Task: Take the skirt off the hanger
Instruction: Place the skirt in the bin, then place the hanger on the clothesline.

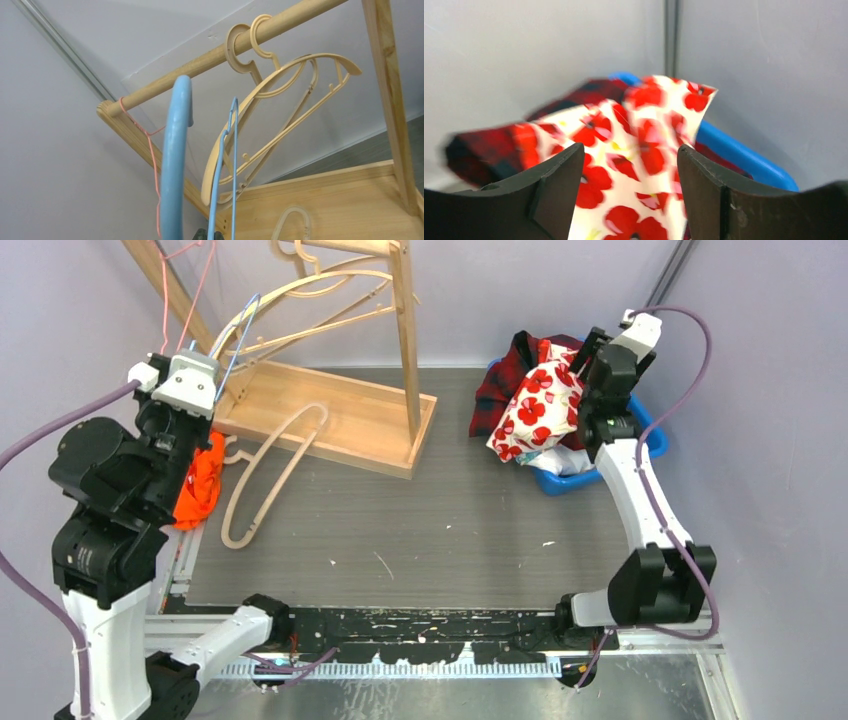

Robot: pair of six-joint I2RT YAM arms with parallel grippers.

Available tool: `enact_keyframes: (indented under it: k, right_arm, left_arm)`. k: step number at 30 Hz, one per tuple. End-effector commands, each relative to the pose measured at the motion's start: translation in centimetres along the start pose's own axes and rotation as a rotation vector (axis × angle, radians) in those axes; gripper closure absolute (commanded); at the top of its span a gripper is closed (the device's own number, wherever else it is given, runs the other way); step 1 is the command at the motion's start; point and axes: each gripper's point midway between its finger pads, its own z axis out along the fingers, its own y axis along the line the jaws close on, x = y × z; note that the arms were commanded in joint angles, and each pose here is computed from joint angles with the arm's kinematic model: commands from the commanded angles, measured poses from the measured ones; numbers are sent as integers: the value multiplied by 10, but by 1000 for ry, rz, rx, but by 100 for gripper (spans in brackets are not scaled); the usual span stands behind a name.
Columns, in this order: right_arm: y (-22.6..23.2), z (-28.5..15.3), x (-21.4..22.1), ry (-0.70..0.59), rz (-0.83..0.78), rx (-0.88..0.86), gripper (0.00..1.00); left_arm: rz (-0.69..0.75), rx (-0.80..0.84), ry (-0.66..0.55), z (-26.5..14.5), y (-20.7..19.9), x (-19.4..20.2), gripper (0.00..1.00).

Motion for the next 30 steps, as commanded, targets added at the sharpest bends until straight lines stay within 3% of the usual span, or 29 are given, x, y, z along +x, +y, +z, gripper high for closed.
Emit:
enact_keyframes:
  k: [1, 6, 14, 22, 30]
  right_arm:
    - [21, -33, -90, -268, 101, -132, 26]
    - [55, -42, -106, -286, 122, -227, 26]
    - [106, -49, -145, -369, 160, -361, 26]
    - [145, -56, -190, -469, 192, -492, 25]
    - [153, -48, -199, -521, 167, -504, 23]
  left_arm:
    - [-67, 26, -66, -16, -3, -9, 100]
    - [-42, -33, -53, -25, 10, -4, 100]
    - [51, -84, 10, 0, 19, -3, 100]
    - [94, -73, 2, 63, 11, -28, 100]
    - [78, -81, -19, 146, 14, -41, 100]
